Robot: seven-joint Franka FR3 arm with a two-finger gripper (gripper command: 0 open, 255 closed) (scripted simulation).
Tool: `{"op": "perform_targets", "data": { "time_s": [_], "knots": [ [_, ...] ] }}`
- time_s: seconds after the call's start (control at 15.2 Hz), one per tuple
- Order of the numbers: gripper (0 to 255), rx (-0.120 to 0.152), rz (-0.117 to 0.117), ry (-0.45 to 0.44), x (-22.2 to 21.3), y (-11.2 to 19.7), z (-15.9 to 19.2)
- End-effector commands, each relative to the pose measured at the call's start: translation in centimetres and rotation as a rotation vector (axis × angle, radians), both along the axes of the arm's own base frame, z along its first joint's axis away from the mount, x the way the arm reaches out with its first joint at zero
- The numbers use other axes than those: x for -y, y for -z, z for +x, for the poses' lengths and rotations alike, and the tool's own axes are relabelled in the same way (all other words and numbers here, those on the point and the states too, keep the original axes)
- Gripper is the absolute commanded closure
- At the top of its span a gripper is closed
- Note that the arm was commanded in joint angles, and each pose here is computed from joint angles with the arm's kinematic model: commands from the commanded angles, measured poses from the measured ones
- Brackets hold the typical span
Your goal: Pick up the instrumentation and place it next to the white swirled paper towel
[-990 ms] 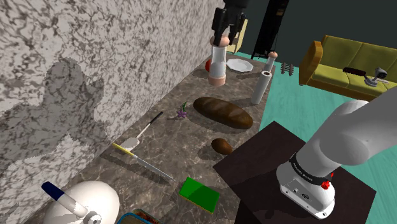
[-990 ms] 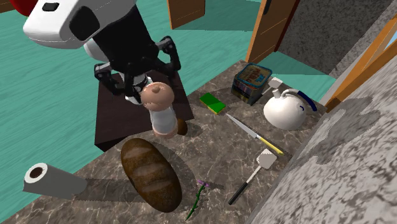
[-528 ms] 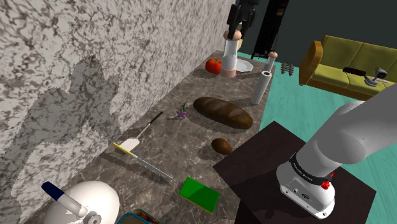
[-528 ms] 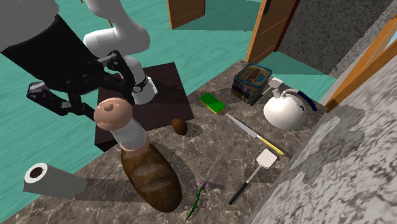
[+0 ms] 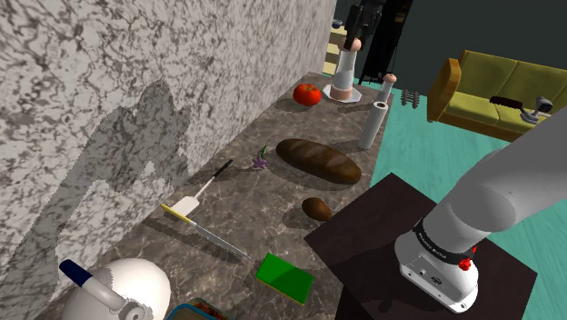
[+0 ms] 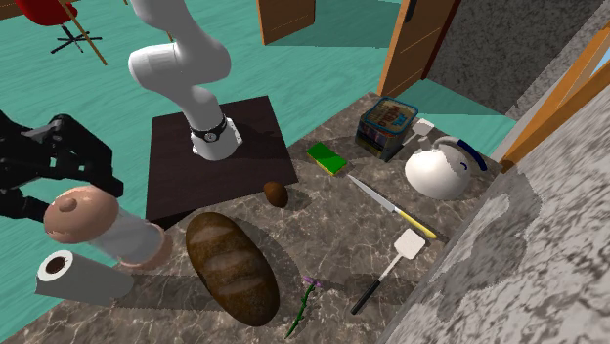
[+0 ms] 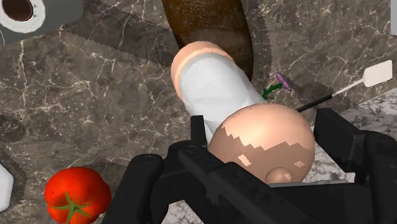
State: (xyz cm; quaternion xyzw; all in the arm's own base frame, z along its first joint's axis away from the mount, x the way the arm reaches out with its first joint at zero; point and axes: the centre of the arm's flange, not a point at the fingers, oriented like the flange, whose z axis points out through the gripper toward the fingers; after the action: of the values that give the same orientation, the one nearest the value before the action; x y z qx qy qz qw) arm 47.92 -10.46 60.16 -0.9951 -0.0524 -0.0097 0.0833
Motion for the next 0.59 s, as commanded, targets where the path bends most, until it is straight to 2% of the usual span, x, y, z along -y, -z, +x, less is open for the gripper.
{"op": "perform_targets", "data": {
  "time_s": [0.0,0.53],
  "knots": [
    [255,0.000,-0.001,-0.001,2.7,-0.4,0.8],
    [255,0.000,-0.001,-0.001,13.0,-0.4,3.2]
  ]
}}
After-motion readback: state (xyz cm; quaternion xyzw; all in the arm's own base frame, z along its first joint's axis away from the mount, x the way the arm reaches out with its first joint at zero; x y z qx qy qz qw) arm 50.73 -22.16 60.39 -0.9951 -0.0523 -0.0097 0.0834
